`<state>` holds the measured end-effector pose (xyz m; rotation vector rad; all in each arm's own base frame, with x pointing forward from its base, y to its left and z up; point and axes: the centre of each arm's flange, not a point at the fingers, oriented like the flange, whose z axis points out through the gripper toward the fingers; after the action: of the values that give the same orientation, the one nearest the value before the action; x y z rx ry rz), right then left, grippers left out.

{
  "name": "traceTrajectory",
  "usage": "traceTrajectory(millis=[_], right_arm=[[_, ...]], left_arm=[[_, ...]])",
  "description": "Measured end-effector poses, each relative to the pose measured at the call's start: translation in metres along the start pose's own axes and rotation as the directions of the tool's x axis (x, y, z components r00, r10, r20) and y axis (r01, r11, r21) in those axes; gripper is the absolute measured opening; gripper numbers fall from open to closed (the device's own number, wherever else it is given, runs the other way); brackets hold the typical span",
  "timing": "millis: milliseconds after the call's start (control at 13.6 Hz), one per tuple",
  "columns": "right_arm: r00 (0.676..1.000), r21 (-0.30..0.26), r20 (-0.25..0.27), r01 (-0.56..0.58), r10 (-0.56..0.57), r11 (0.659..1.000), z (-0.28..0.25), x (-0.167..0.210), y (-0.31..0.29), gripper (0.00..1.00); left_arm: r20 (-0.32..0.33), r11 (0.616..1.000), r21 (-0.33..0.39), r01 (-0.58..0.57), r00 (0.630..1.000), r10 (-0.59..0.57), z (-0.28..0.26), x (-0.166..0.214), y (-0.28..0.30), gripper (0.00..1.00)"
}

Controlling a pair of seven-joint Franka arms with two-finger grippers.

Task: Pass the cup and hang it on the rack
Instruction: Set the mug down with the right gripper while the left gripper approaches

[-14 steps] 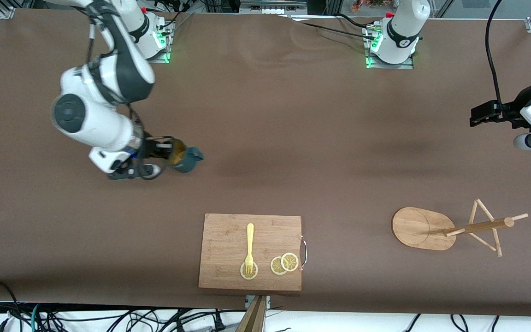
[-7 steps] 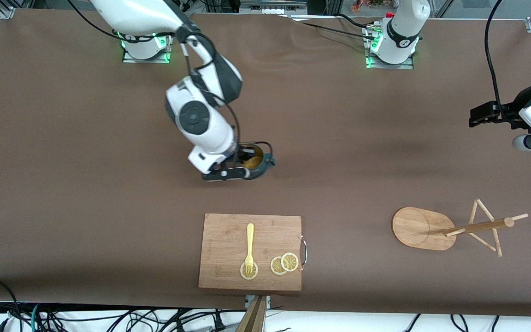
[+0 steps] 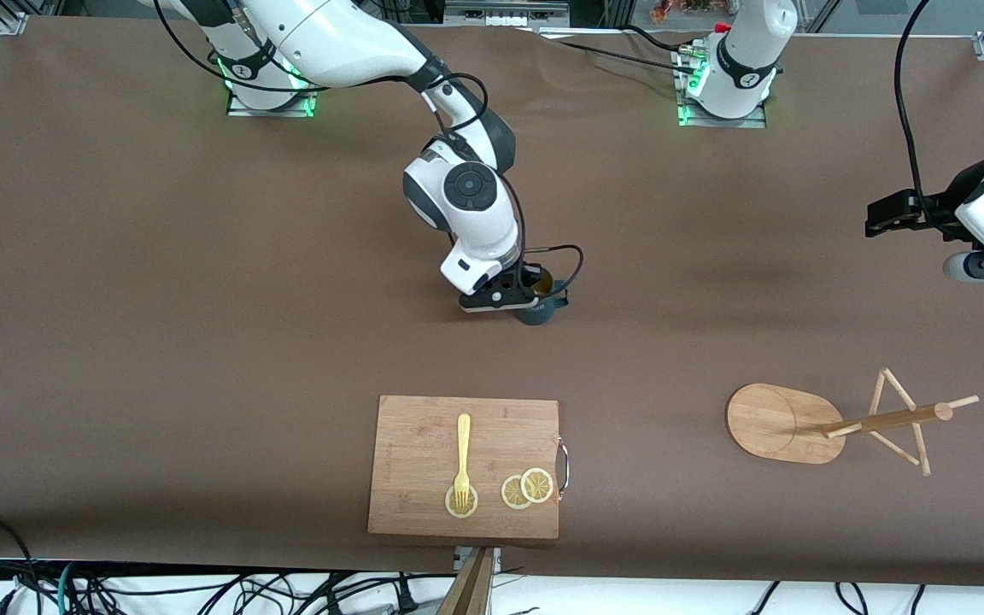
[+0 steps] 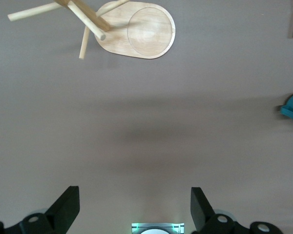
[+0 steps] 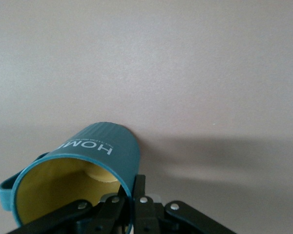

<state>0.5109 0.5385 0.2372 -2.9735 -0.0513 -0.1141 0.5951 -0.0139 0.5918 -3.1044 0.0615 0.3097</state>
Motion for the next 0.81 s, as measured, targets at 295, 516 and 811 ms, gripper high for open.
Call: traceTrajectory(millis=[295, 516, 811], right_arm=[[0.999, -0.01, -0.021, 0.032, -0.032, 0.999, -0.003, -0.003, -0.007, 0.3], [0.999, -0.018, -0.03, 0.037, -0.037, 0.999, -0.017, 0.002, -0.01, 0.63], [0.999, -0.121, -0.043, -0.019, 0.013, 0.992, -0.114, 0.037, 0.02, 1.0]], left_arm=[[0.006, 1.0, -0.026, -0.015, 1.0, 0.015, 0.004, 0.003, 0.008, 1.0], [0.021, 0.995, -0.076, -0.063, 0.998, 0.064, 0.012, 0.006, 0.013, 1.0], [0.057, 0.949, -0.181, -0.258, 0.961, 0.272, 0.047, 0.014, 0.025, 1.0]])
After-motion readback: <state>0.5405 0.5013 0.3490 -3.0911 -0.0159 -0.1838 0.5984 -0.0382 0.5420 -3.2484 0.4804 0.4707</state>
